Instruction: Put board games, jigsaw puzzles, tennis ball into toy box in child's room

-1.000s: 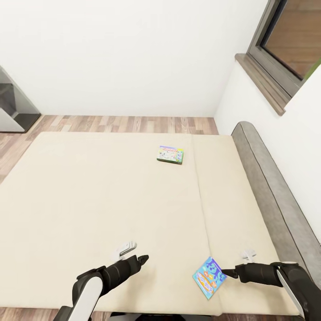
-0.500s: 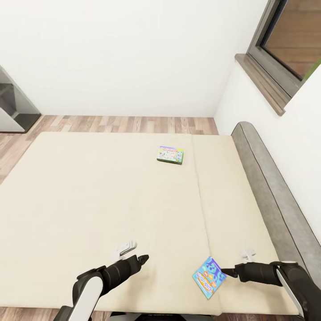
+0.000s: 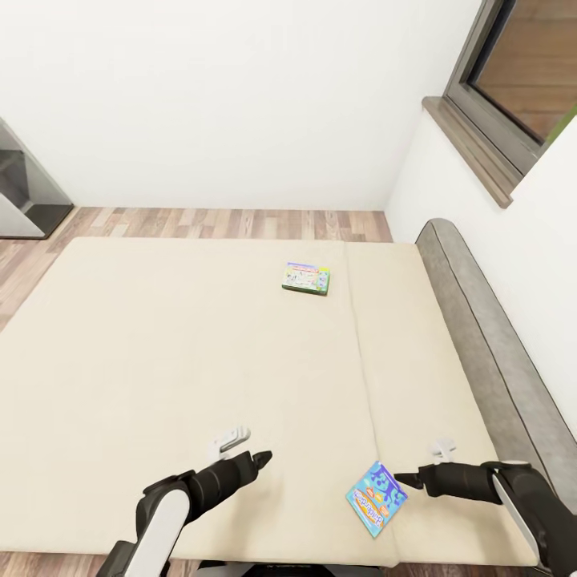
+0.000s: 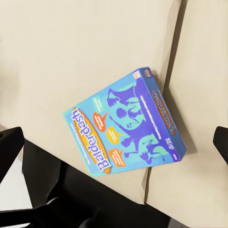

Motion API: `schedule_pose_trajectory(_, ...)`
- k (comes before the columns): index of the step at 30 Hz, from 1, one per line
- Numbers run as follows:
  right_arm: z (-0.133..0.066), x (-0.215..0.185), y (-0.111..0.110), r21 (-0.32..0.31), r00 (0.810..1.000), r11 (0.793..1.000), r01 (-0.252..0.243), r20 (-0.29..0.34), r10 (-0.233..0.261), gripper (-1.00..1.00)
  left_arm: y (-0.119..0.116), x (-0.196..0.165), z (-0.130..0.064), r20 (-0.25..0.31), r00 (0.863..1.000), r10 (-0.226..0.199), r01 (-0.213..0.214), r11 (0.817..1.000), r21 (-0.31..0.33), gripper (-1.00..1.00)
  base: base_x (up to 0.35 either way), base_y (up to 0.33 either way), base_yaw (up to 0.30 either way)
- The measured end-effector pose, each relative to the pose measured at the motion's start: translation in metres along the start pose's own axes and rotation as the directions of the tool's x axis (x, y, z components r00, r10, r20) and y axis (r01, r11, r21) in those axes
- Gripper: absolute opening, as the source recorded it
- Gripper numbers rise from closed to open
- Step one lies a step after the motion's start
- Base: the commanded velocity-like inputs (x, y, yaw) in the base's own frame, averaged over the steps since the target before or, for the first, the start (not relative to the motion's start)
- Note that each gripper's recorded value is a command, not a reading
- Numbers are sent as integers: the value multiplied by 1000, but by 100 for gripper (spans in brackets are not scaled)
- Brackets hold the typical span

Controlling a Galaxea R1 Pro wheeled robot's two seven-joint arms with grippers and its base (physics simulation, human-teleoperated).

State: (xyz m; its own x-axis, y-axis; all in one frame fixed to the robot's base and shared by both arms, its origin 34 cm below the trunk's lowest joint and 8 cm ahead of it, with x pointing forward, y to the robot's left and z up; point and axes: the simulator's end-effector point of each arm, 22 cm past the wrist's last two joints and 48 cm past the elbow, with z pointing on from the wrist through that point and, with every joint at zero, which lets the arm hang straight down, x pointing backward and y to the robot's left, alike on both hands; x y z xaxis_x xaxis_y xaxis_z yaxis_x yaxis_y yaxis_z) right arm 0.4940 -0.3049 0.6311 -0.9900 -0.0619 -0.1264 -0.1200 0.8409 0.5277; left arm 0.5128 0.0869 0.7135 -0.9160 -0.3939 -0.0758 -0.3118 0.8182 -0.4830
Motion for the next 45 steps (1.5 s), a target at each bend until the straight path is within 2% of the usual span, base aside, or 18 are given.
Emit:
schedule_pose_trajectory(31, 2, -2, 0, 1, 1000, 1000, 0, 0, 0, 100, -6, 3, 1, -7, 1000, 5, -4, 1000, 19, 100, 0, 0, 0)
schedule_pose_trajectory(45, 1, -35, -4, 5, 999, 1000, 15, 33, -16, 100, -18, -15, 8, 10, 1000, 25, -26, 999, 35, 100, 0, 0, 0)
